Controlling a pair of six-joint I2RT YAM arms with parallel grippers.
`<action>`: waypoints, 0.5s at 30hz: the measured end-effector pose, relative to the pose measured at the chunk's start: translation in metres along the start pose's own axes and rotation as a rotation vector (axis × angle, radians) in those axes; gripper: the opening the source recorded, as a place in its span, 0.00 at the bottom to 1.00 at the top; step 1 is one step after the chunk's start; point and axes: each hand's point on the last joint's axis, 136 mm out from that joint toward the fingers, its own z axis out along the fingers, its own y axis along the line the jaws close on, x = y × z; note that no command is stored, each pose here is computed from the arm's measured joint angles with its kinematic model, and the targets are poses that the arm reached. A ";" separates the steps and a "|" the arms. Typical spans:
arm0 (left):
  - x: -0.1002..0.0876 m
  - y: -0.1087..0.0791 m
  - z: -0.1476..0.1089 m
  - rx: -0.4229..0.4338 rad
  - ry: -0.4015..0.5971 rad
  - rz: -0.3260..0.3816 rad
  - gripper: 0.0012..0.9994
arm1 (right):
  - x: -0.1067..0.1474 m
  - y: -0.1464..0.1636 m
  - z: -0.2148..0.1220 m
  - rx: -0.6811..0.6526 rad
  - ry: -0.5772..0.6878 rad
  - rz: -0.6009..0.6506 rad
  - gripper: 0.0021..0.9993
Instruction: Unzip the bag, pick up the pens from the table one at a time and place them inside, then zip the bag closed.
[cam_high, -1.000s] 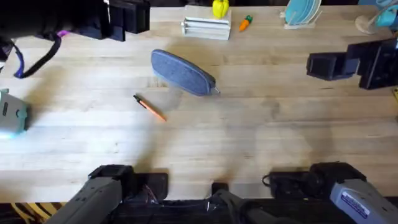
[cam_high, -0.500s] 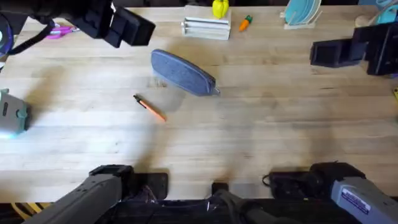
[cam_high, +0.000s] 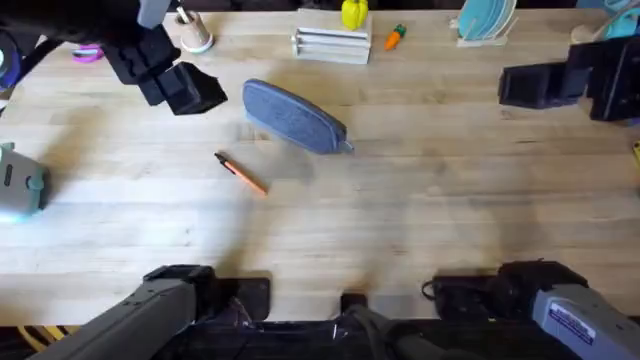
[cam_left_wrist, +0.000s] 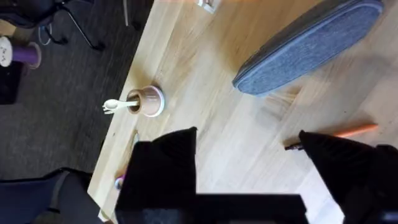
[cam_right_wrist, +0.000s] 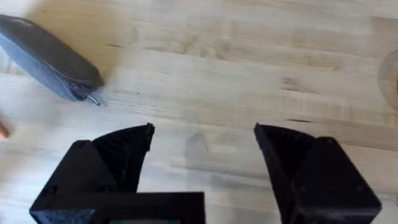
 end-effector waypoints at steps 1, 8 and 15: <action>0.001 0.000 0.003 0.012 0.002 0.006 0.99 | 0.000 0.000 0.000 0.000 0.000 0.000 0.99; 0.021 -0.002 0.039 0.164 -0.043 0.059 0.99 | 0.000 0.000 0.000 0.000 0.000 0.000 0.99; 0.041 0.007 0.060 0.231 -0.183 0.091 0.99 | 0.000 0.000 0.000 0.000 0.000 0.000 0.99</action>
